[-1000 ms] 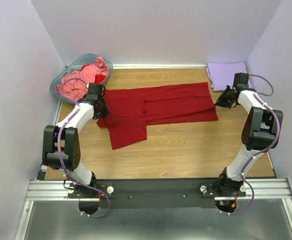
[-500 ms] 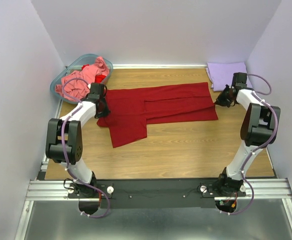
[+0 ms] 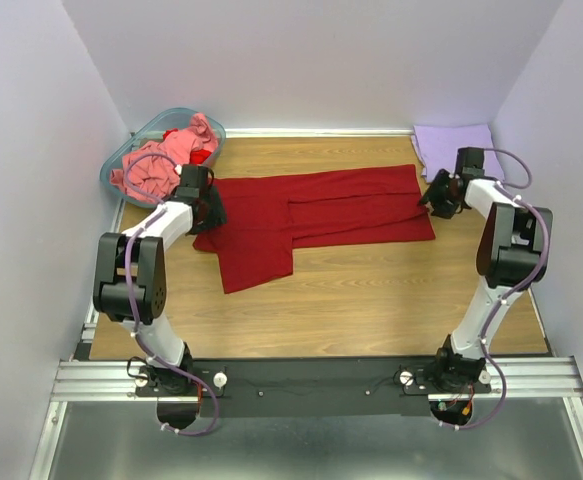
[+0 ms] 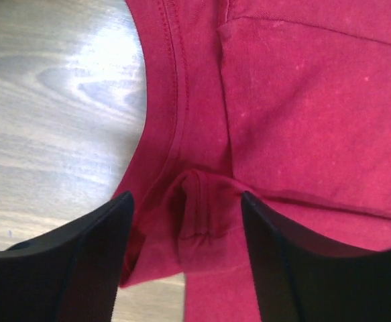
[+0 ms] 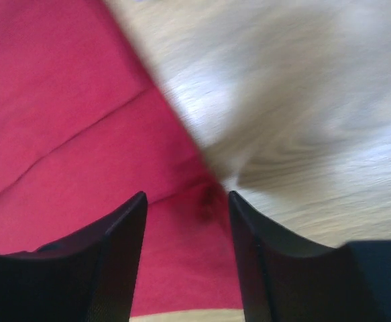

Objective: Fold and stack the t-shirts
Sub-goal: Fold the tshirt

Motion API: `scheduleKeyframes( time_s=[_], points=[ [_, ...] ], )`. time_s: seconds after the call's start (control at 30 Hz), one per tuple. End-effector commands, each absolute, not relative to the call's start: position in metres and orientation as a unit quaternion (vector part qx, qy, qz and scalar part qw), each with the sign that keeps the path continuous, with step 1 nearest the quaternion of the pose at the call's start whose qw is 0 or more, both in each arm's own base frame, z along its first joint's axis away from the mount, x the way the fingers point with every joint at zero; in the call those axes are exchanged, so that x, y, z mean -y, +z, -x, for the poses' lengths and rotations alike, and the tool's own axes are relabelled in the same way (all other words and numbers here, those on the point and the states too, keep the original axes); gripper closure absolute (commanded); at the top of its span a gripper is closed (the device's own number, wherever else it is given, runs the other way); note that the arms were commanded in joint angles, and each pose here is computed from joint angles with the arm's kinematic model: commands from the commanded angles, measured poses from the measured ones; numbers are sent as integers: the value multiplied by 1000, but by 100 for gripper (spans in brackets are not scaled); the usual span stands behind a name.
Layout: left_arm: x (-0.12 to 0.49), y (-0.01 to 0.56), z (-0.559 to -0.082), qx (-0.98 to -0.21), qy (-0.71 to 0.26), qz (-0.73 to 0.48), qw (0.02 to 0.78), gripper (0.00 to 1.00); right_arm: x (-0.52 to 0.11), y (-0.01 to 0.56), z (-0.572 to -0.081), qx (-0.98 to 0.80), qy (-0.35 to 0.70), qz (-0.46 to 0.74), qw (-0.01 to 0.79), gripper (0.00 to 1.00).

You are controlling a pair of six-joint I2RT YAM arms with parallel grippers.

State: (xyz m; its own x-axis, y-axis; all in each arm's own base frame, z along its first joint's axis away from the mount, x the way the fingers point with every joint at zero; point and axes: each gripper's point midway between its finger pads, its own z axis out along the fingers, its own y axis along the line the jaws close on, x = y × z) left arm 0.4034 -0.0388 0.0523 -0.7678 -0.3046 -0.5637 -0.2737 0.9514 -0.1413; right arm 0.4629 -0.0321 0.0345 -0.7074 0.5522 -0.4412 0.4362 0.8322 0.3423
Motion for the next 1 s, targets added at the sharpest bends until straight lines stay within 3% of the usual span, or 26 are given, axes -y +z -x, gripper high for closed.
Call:
scheduleKeyframes(
  time_s=[0.0,0.07,0.23,0.47,0.57,0.77,0.97],
  points=[
    [41,84,-402,-924,-27,152,350,22,0,86,-473,-915,108,-199,334,35],
    [43,98,-393,-918,-21,152,365,15,-24,90,-464,-921,104,-163,338,31],
    [47,110,-356,-911,-20,176,372,16,-107,113,-429,-920,170,-70,346,31],
    [92,66,-290,-940,-57,136,308,29,-219,98,-361,-909,288,19,302,34],
    [103,48,-273,-949,-65,131,279,36,-264,82,-336,-903,327,52,273,39],
    [111,28,-257,-961,-63,113,246,37,-314,50,-308,-902,367,43,225,48],
    [117,12,-244,-968,-59,102,220,37,-340,27,-290,-906,379,40,182,50]
  ],
)
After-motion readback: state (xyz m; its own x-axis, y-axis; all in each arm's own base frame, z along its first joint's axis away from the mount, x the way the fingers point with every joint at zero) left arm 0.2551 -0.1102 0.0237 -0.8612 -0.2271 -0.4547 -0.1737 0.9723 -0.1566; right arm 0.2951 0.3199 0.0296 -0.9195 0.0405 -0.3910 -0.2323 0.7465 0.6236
